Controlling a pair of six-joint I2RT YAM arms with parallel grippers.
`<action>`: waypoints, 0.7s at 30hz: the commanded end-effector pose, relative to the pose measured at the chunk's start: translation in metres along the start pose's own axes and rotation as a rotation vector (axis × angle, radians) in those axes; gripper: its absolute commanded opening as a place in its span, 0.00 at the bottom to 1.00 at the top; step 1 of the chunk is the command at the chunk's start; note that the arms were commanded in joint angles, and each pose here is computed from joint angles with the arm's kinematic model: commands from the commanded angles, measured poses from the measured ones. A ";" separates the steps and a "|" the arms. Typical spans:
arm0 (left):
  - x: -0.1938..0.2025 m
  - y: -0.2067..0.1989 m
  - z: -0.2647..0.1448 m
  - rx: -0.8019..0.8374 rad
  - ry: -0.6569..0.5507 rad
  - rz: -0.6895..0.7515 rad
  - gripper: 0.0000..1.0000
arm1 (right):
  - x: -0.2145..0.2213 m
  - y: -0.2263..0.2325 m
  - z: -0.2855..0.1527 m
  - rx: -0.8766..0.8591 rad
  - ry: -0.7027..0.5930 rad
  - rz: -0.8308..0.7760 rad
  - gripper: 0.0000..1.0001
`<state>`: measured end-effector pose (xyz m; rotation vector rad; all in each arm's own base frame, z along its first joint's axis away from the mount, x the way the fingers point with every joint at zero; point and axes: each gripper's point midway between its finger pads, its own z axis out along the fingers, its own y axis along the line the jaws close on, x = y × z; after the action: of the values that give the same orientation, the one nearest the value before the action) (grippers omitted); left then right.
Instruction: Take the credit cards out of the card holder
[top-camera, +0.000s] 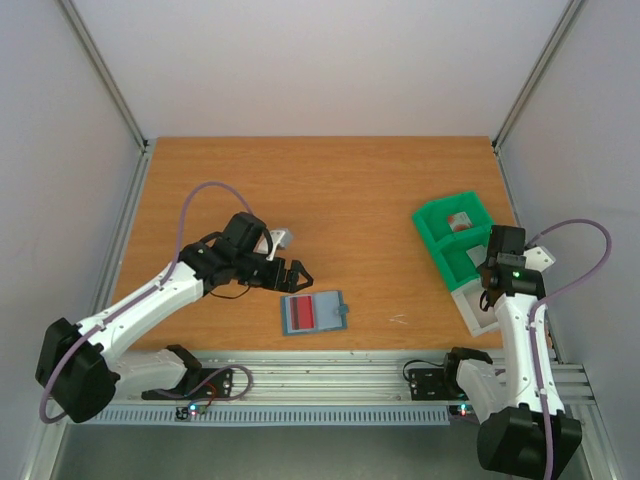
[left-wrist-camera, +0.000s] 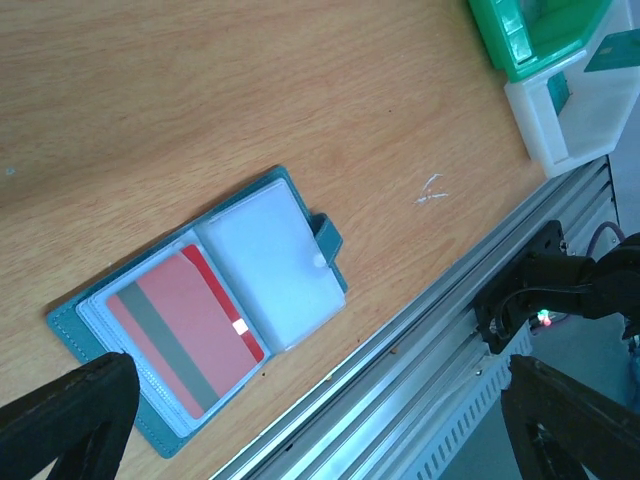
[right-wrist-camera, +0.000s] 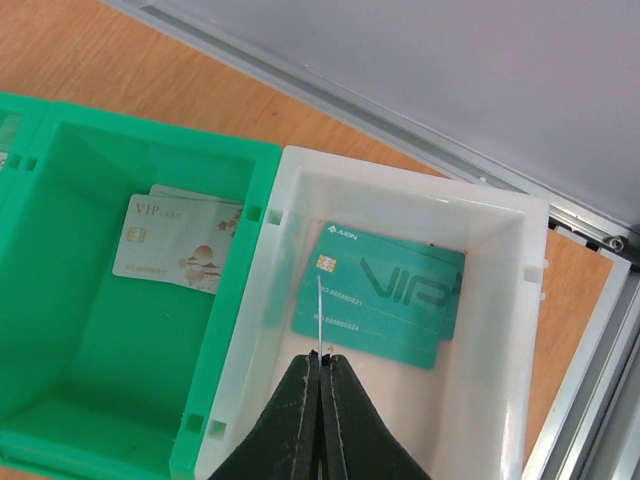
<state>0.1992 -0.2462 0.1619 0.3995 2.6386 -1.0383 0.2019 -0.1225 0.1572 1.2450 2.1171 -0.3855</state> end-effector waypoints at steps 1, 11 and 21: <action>-0.007 -0.008 -0.012 0.003 -0.027 -0.005 0.99 | -0.002 -0.002 0.009 -0.012 -0.022 0.000 0.01; -0.008 -0.007 -0.016 -0.027 -0.007 0.011 0.99 | 0.012 0.007 0.052 -0.134 0.138 0.127 0.01; -0.017 -0.006 -0.010 -0.042 -0.005 0.030 0.99 | 0.012 0.004 0.059 -0.150 0.121 0.116 0.01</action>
<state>0.2034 -0.2438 0.1735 0.4044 2.6591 -0.9856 0.2158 -0.1403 0.0990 1.3719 2.1300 -0.1081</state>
